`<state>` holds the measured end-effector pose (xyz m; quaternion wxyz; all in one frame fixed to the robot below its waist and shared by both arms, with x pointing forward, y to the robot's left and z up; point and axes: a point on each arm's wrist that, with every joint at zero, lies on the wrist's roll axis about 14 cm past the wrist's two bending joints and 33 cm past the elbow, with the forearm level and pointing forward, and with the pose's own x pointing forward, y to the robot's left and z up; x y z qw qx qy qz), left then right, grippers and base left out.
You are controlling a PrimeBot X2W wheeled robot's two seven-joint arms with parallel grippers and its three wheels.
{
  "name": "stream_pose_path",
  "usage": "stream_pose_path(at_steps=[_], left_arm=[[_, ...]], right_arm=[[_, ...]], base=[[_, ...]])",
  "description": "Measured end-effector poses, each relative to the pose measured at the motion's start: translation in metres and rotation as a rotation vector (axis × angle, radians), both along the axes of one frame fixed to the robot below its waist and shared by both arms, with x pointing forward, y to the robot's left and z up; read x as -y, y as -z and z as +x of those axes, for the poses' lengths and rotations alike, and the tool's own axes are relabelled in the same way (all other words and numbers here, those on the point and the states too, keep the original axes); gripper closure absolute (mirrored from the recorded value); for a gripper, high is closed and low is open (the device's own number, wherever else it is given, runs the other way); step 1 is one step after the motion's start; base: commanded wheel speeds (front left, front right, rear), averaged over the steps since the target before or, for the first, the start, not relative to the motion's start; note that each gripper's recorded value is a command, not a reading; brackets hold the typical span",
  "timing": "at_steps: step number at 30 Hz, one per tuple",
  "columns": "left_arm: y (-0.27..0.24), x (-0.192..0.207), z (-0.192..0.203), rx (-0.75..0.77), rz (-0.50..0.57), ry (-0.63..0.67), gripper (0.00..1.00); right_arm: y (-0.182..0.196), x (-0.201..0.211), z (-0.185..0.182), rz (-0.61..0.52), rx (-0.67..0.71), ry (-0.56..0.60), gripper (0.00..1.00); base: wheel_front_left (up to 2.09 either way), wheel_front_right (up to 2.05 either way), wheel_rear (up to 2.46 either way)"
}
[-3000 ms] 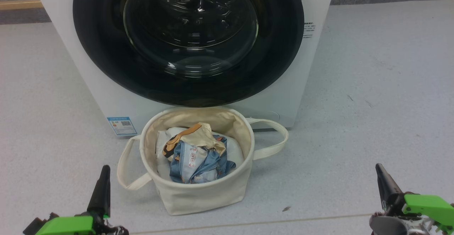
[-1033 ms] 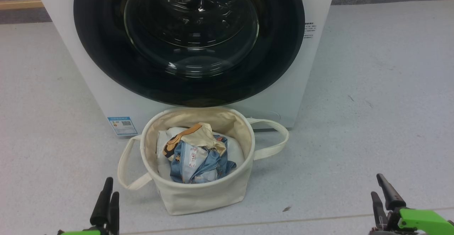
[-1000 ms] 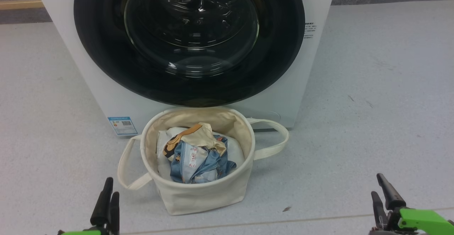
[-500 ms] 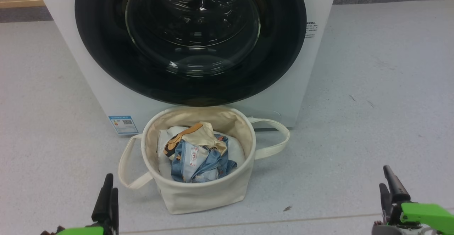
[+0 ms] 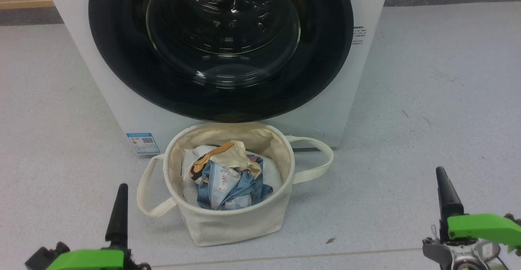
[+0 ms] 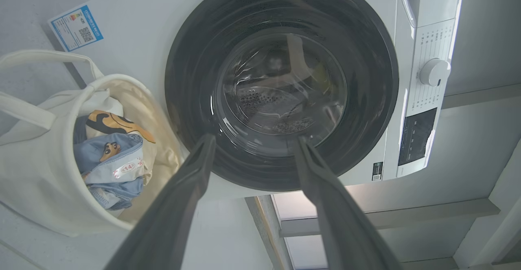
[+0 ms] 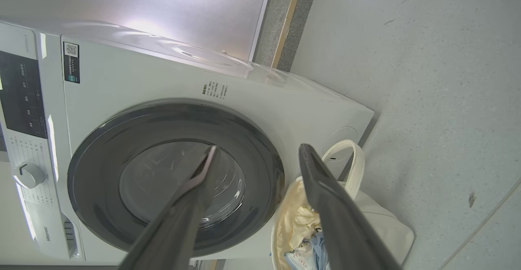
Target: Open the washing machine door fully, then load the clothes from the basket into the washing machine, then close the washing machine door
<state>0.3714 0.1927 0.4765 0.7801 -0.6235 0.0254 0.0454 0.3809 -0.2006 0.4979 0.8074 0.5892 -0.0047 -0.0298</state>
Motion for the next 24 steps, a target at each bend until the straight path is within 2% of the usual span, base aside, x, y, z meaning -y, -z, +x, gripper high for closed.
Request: stream_pose_path(at_steps=[16, 24], left_arm=[[-0.039, 0.001, 0.013, 0.078, 0.324, 0.000, 0.00], [-0.044, 0.012, 0.014, 0.081, 0.524, 0.027, 0.00]], right_arm=[[-0.043, -0.029, 0.017, -0.309, 0.131, -0.078, 0.00], [-0.058, -0.042, 0.024, -0.489, 0.186, -0.117, 0.00]], base=[[0.00, 0.00, 0.00], [0.00, 0.00, 0.00]])
